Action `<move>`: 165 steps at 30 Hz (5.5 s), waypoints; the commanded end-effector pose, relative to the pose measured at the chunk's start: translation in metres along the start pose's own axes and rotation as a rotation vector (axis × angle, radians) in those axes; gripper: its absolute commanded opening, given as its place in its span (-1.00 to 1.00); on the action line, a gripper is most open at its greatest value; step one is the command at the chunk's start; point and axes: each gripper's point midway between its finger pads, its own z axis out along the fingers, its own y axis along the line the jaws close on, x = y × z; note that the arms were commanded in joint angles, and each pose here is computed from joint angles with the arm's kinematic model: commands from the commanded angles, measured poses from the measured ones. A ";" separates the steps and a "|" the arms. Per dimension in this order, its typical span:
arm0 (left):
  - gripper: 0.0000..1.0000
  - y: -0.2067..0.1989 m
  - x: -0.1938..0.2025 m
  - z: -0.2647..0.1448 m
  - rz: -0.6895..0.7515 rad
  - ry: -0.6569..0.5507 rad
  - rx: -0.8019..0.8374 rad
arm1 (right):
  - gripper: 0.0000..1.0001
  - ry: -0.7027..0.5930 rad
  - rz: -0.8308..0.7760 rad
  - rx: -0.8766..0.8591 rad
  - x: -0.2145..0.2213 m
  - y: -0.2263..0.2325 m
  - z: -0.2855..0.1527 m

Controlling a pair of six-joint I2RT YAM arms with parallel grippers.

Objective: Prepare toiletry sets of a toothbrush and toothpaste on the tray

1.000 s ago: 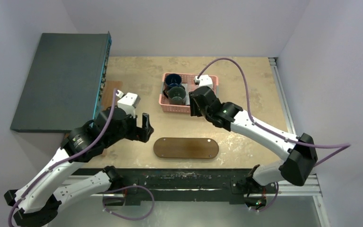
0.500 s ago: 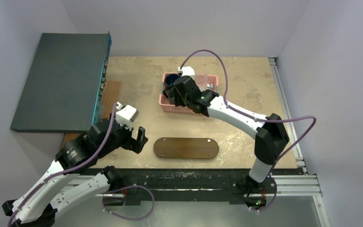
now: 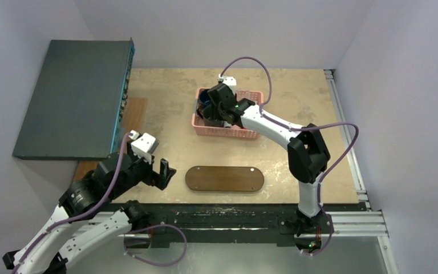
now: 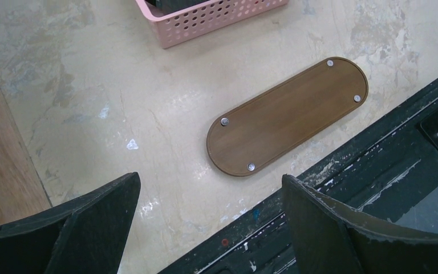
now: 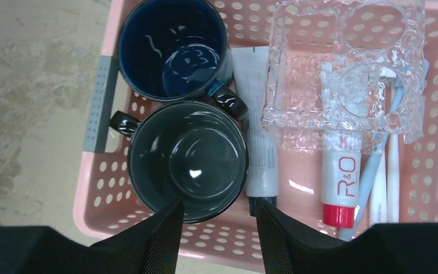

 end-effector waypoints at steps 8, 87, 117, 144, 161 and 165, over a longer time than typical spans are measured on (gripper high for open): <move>0.88 0.002 -0.011 -0.001 -0.008 -0.058 -0.009 | 0.01 -0.008 0.077 0.052 -0.012 -0.009 0.017; 0.89 0.015 -0.011 -0.003 -0.012 -0.069 -0.081 | -1.00 -0.067 -0.110 -0.176 -0.067 0.002 -0.100; 0.89 0.029 -0.012 -0.008 -0.027 -0.092 -0.156 | -1.00 0.137 -0.204 -0.343 0.090 0.047 -0.156; 0.89 0.035 -0.012 -0.012 -0.040 -0.100 -0.185 | -1.00 0.179 -0.208 -0.284 0.130 0.083 -0.144; 0.89 0.035 -0.013 -0.014 -0.043 -0.112 -0.178 | -1.00 0.190 -0.228 -0.279 0.141 0.092 -0.143; 0.89 0.034 -0.013 -0.015 -0.044 -0.114 -0.176 | -1.00 0.189 -0.228 -0.274 0.142 0.093 -0.142</move>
